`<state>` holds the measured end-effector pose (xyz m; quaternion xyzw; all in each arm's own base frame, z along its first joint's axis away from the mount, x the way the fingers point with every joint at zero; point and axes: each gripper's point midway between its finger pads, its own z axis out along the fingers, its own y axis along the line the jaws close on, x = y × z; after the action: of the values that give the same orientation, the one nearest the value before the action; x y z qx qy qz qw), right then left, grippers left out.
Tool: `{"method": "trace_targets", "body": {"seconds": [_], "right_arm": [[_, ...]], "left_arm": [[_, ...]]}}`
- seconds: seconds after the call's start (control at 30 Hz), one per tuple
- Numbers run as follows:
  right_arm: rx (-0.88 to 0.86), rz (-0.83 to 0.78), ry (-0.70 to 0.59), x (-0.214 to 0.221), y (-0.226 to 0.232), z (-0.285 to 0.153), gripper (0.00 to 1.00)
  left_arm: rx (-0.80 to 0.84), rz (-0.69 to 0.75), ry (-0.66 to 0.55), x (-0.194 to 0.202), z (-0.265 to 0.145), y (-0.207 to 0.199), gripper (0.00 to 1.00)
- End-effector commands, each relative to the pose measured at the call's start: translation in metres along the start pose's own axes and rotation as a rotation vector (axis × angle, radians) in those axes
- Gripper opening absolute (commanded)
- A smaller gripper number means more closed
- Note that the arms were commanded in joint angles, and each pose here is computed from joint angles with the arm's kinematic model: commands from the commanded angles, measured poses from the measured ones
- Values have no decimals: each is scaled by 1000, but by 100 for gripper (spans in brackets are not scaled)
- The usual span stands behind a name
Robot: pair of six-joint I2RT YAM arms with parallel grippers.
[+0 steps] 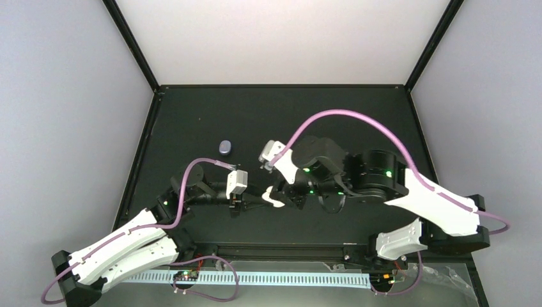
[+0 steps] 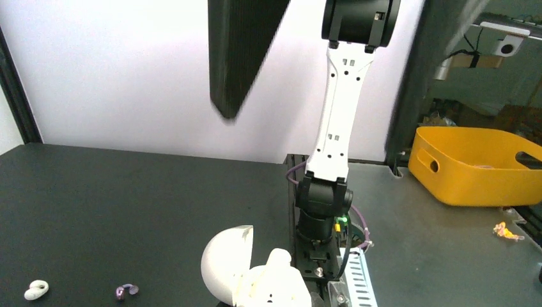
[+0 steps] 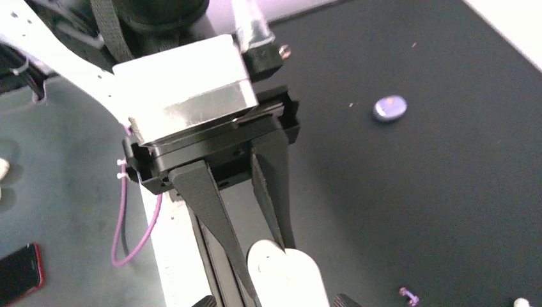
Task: Insert the wireless bluetooth earbuds into the charging case
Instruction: Place the earbud in the charging case.
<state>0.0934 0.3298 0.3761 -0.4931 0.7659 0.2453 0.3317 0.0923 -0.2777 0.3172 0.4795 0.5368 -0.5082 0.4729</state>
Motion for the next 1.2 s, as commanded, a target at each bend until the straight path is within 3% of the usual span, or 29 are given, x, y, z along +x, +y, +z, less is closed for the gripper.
{"method": "trace_targets", "body": {"seconds": [0.0,0.23,0.47,0.83,1.17], "right_arm": [[49,47,-156,-24,-15,-41,47],[113,95,-274,-16,-34,-53,48],[58,123,-372,-12,-29,-46,66],[132,170,-479,-22,-44,-54,72],[80,126,-416,-20,-32,-39,73]], "left_arm": [[13,26,-51,-16,-2,-6,2],[-32,-9,-167,-37,-9,-2,1],[16,-35,-305,-66,-15,-10,1],[54,-28,-316,-74,-15,-16,2],[56,-20,-320,-77,-17,-18,1]]}}
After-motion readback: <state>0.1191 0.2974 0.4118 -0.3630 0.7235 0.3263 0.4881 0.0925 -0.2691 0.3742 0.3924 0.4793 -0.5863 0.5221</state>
